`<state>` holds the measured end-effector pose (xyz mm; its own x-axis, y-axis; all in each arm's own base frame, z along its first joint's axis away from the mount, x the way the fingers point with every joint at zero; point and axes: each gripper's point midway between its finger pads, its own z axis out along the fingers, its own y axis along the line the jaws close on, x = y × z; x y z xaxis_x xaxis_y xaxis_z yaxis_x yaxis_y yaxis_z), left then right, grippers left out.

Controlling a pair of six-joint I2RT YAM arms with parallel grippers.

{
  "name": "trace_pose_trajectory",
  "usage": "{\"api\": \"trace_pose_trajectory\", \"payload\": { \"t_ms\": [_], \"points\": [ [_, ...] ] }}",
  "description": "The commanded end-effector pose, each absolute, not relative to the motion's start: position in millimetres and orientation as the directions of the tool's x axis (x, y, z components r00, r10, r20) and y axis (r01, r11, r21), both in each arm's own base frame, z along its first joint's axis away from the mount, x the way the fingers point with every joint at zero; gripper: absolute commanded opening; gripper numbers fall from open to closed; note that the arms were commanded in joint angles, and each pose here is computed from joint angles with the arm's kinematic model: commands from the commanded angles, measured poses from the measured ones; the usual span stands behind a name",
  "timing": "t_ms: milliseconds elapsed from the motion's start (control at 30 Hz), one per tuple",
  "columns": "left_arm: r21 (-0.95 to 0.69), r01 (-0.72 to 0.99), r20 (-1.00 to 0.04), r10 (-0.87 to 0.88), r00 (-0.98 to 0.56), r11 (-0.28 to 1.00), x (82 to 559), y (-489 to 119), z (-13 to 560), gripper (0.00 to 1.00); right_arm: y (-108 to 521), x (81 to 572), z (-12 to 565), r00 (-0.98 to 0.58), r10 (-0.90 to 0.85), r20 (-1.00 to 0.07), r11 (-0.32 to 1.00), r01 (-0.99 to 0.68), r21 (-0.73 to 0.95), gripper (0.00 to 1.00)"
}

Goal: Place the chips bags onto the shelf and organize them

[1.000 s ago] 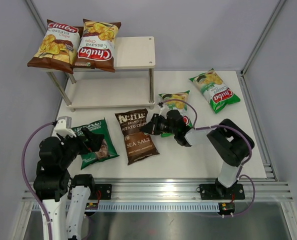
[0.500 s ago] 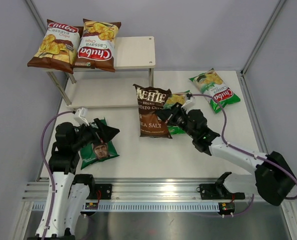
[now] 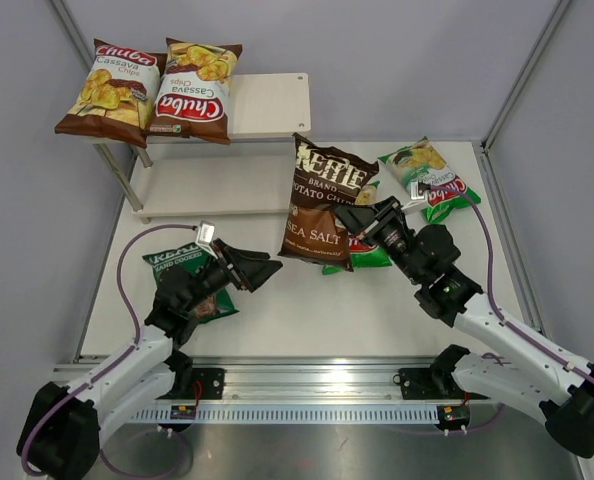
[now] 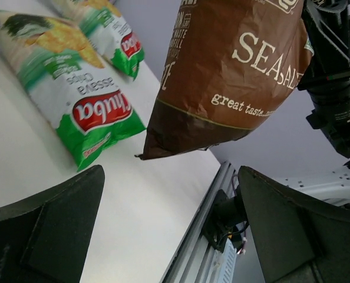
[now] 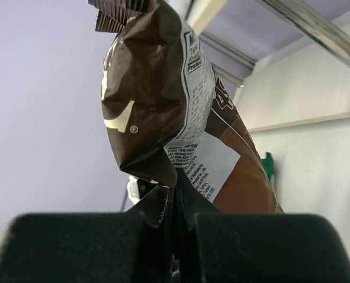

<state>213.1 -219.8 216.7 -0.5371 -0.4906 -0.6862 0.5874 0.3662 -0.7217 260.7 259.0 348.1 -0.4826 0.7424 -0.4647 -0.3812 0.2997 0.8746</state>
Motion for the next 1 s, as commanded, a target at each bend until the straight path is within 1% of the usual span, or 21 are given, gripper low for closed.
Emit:
{"api": "trace_pose_trajectory", "payload": {
  "t_ms": [0, 133, 300, 367, 433, 533, 567, 600, 633, 667, 700, 733, 767, 833, 867, 900, 933, 967],
  "points": [
    [-0.615, 0.746, -0.698, -0.617, -0.363, 0.256, 211, -226, 285, 0.99, 248, 243, 404, -0.473, 0.803, -0.363, 0.135, -0.449, 0.883, 0.00],
    [-0.560, 0.809, -0.710, -0.608, -0.356, 0.179, 198, -244, 299, 0.99, 257, 226, 417, -0.551, 0.766, -0.331, 0.035, -0.478, 0.878, 0.00],
    [-0.476, 0.876, -0.727, -0.596, -0.342, 0.078, 181, -265, 320, 0.99, 265, 213, 428, -0.623, 0.723, -0.298, -0.051, -0.478, 0.877, 0.00],
    [-0.484, 0.872, -0.721, -0.598, -0.350, 0.073, 185, -268, 323, 0.99, 265, 206, 435, -0.644, 0.713, -0.278, -0.096, -0.482, 0.871, 0.01],
    [-0.489, 0.870, -0.714, -0.601, -0.358, 0.062, 189, -272, 328, 0.99, 265, 203, 435, -0.656, 0.703, -0.276, -0.110, -0.483, 0.868, 0.00],
    [-0.486, 0.873, -0.706, -0.607, -0.363, 0.043, 190, -276, 336, 0.64, 263, 203, 430, -0.654, 0.707, -0.268, -0.107, -0.474, 0.874, 0.02],
    [-0.488, 0.872, -0.705, -0.606, -0.367, 0.039, 191, -277, 337, 0.41, 261, 202, 428, -0.646, 0.712, -0.274, -0.101, -0.480, 0.871, 0.03],
    [-0.492, 0.870, -0.707, -0.597, -0.379, 0.030, 190, -279, 336, 0.34, 260, 202, 427, -0.641, 0.715, -0.279, -0.092, -0.482, 0.872, 0.05],
    [-0.486, 0.874, -0.709, -0.595, -0.380, 0.022, 188, -280, 339, 0.29, 258, 203, 427, -0.631, 0.722, -0.283, -0.080, -0.483, 0.872, 0.06],
    [-0.485, 0.874, -0.710, -0.589, -0.385, 0.014, 187, -281, 339, 0.25, 254, 201, 429, -0.612, 0.730, -0.304, -0.064, -0.504, 0.861, 0.18],
    [-0.484, 0.875, -0.717, -0.575, -0.394, 0.003, 183, -282, 337, 0.20, 252, 201, 425, -0.601, 0.731, -0.323, -0.035, -0.505, 0.862, 0.27],
    [-0.476, 0.880, -0.722, -0.570, -0.393, -0.005, 181, -282, 340, 0.19, 249, 202, 424, -0.584, 0.739, -0.337, -0.008, -0.508, 0.861, 0.39],
    [-0.467, 0.884, -0.728, -0.562, -0.392, -0.013, 177, -282, 342, 0.18, 241, 197, 432, -0.535, 0.748, -0.393, 0.040, -0.554, 0.832, 0.62],
    [-0.458, 0.888, -0.759, -0.504, -0.412, -0.036, 168, -286, 339, 0.18, 235, 199, 419, -0.487, 0.723, -0.490, 0.178, -0.553, 0.814, 0.82],
    [-0.436, 0.898, -0.769, -0.495, -0.404, -0.056, 162, -286, 347, 0.18, 224, 192, 432, -0.398, 0.704, -0.588, 0.265, -0.621, 0.737, 0.95],
    [-0.432, 0.897, -0.787, -0.449, -0.424, -0.090, 153, -288, 344, 0.18, 222, 192, 418, -0.392, 0.654, -0.647, 0.342, -0.609, 0.715, 0.99],
    [-0.422, 0.899, -0.796, -0.426, -0.429, -0.117, 147, -289, 346, 0.18, 220, 185, 418, -0.373, 0.612, -0.698, 0.374, -0.641, 0.670, 0.99],
    [-0.403, 0.904, -0.805, -0.413, -0.426, -0.146, 141, -289, 354, 0.17, 215, 175, 426, -0.313, 0.569, -0.760, 0.406, -0.697, 0.591, 0.99]
  ]
}}
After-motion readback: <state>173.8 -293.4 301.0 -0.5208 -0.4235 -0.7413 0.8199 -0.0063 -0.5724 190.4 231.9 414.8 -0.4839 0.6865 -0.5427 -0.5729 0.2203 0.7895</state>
